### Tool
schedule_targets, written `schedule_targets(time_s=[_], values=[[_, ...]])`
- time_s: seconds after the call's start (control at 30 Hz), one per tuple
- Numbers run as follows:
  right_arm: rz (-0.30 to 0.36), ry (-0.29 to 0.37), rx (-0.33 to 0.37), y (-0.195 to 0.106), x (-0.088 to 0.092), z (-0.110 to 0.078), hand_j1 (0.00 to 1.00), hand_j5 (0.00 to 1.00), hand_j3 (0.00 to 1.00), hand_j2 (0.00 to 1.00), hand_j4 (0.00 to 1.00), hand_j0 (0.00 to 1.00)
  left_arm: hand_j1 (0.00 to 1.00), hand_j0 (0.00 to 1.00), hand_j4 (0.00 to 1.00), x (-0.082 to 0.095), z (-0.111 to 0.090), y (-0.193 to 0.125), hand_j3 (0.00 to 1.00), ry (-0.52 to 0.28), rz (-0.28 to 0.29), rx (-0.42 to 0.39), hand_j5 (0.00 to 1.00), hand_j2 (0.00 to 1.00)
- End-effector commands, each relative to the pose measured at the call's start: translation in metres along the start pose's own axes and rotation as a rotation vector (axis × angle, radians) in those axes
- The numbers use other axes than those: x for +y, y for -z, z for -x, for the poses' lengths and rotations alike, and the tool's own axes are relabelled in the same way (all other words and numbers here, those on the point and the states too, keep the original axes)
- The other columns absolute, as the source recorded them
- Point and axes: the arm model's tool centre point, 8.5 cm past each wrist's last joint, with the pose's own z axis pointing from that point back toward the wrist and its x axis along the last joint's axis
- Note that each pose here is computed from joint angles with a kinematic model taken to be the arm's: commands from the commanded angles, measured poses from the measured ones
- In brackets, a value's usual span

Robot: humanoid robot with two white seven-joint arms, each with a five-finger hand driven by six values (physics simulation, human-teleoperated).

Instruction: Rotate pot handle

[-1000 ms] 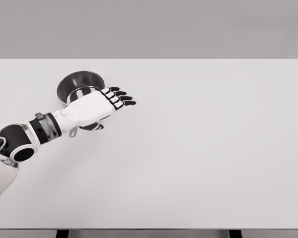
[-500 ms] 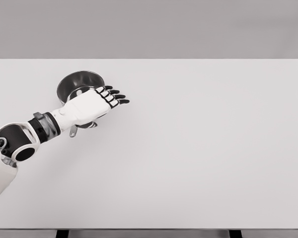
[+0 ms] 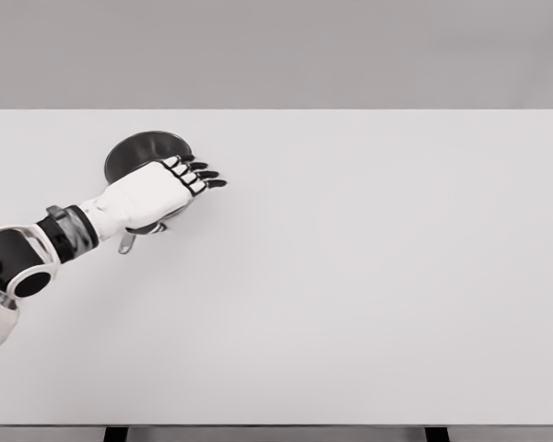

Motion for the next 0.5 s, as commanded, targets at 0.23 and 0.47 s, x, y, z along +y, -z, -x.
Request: schedule_targets(time_s=[0.23, 0.47], values=[[0.0, 0.0, 0.0, 0.0, 0.0, 0.0, 1.0, 1.0, 1.0, 1.0, 1.0, 1.0, 1.0, 1.0, 1.0, -0.001, 0.013, -0.012, 1.0, 0.013, 0.018, 0.033, 1.0, 1.0], [0.0, 0.0, 0.0, 0.0, 0.0, 0.0, 1.0, 1.0, 1.0, 1.0, 1.0, 1.0, 1.0, 1.0, 1.0, -0.001, 0.022, -0.019, 1.0, 0.019, 0.027, 0.055, 1.0, 1.0]])
